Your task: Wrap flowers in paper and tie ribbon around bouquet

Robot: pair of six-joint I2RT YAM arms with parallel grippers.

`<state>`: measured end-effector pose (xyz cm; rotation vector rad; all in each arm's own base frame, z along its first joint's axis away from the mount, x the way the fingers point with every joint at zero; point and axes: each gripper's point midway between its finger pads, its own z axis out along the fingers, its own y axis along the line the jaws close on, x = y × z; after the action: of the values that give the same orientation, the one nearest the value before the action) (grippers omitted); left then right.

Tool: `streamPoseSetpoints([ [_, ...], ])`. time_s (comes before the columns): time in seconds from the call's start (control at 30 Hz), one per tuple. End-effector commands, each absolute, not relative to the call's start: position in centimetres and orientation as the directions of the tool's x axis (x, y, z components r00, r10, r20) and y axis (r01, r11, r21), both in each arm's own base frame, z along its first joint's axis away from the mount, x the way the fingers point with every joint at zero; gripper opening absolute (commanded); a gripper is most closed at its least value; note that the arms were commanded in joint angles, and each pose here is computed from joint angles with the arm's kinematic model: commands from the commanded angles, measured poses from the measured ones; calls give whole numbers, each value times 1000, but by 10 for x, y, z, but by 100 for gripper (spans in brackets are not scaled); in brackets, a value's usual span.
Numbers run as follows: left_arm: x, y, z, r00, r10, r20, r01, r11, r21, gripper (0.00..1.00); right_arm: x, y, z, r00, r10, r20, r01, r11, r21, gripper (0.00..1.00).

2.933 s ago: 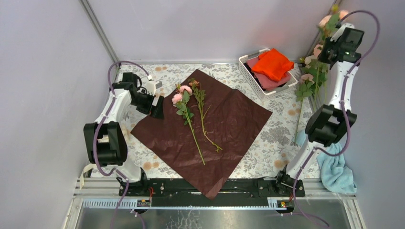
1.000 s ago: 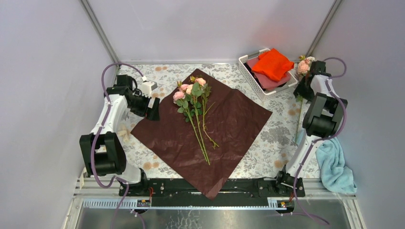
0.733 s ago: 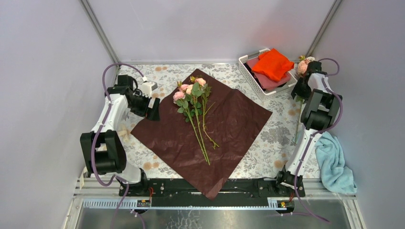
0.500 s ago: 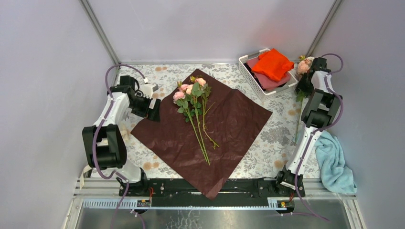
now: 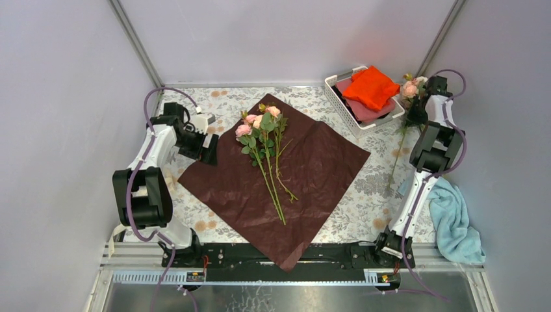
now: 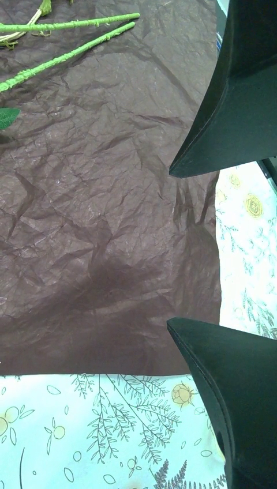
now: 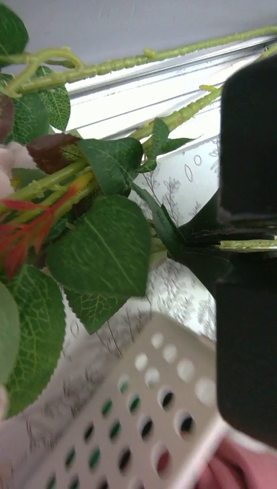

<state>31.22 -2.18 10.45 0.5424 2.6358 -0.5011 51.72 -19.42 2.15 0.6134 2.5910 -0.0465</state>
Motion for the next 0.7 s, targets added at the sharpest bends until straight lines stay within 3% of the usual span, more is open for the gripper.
streamPoseSetpoints([
  [0.0, 324, -18, 114, -832, 278, -481, 432, 867, -247, 99, 548, -171, 170, -649, 313, -694, 253, 948, 191, 0],
  [0.2, 324, -20, 126, -809, 283, -515, 448, 864, -229, 99, 537, -145, 314, -410, 224, -884, 94, 975, 203, 0],
  [0.43, 320, -24, 140, -780, 288, -556, 470, 856, -216, 99, 506, -90, 417, -168, 302, -939, -141, 935, 326, 0],
  [0.53, 318, -25, 146, -767, 290, -572, 480, 851, -212, 99, 507, -79, 425, -198, 421, -885, -152, 879, 452, 0],
  [0.67, 315, -27, 148, -760, 288, -582, 486, 847, -216, 99, 489, 20, 416, -308, 428, -850, -284, 811, 511, 0],
])
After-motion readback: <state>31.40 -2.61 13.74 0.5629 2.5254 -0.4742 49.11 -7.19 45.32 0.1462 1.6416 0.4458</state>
